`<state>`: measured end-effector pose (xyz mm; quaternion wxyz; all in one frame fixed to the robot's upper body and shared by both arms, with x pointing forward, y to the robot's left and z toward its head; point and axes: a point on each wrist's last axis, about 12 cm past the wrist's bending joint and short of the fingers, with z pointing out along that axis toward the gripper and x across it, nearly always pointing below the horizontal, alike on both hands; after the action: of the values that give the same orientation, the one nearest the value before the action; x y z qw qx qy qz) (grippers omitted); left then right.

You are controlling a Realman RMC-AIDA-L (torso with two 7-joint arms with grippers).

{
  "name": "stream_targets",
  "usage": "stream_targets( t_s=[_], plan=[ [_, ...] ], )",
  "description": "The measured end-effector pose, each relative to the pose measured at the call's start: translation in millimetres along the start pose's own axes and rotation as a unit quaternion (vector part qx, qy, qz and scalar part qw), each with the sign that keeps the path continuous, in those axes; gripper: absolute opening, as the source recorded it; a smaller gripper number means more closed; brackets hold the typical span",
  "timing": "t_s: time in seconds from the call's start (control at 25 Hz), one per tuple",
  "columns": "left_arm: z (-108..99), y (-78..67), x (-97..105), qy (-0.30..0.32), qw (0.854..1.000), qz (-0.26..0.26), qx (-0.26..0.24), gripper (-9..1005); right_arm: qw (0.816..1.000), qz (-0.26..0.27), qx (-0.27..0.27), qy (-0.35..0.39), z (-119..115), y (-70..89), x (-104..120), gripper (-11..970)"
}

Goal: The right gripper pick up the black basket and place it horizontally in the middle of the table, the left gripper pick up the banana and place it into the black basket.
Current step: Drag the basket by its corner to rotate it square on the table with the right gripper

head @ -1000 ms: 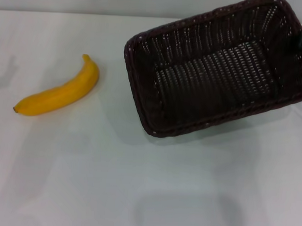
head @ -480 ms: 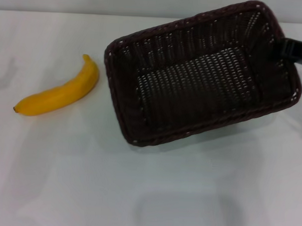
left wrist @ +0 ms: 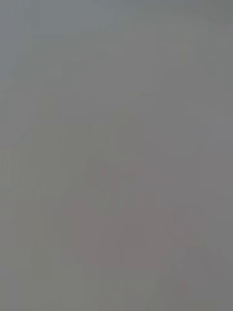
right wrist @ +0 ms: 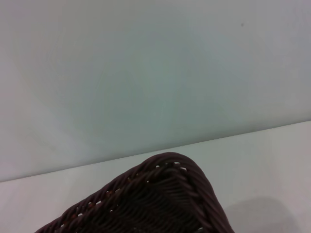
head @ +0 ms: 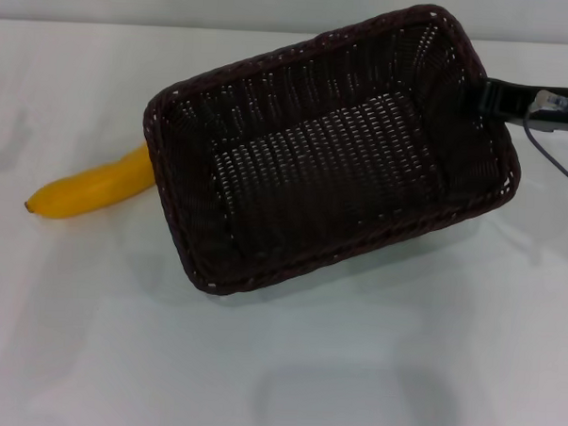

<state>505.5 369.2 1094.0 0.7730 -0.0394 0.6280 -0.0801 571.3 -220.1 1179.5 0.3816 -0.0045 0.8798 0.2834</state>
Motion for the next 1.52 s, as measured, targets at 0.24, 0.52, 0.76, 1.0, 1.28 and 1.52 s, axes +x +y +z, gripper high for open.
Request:
stream_targets(
  t_s=[0.24, 0.52, 0.76, 1.0, 1.28, 1.52],
  plan=[
    [-3.7, 1.3, 1.0, 0.001, 1.0, -0.003, -0.001, 878, 1.0, -0.006, 0.0, 0.001, 2.4, 3.2, 3.0, 182],
    [-4.5, -0.4, 2.7, 0.004, 1.0, -0.006, 0.002, 878, 1.0, -0.007, 0.005, -0.008, 1.3, -1.7, 3.7, 184],
    [-4.3, -1.3, 3.1, 0.004, 1.0, -0.006, 0.003, 878, 1.0, -0.01, 0.007, -0.008, 1.7, -3.2, 4.0, 186],
    [-3.7, -1.9, 3.9, 0.006, 1.0, -0.006, 0.004, 877, 1.0, -0.016, 0.008, -0.01, 1.3, -4.0, 3.3, 187],
    [-3.8, -1.8, 4.6, 0.008, 1.0, -0.007, 0.003, 877, 1.0, -0.022, 0.007, -0.017, 1.1, -4.0, 1.4, 319],
    [-4.4, -1.2, 5.6, 0.011, 1.0, -0.007, 0.001, 877, 0.999, -0.043, 0.006, -0.031, -1.3, -4.2, -3.4, 580]
  ],
)
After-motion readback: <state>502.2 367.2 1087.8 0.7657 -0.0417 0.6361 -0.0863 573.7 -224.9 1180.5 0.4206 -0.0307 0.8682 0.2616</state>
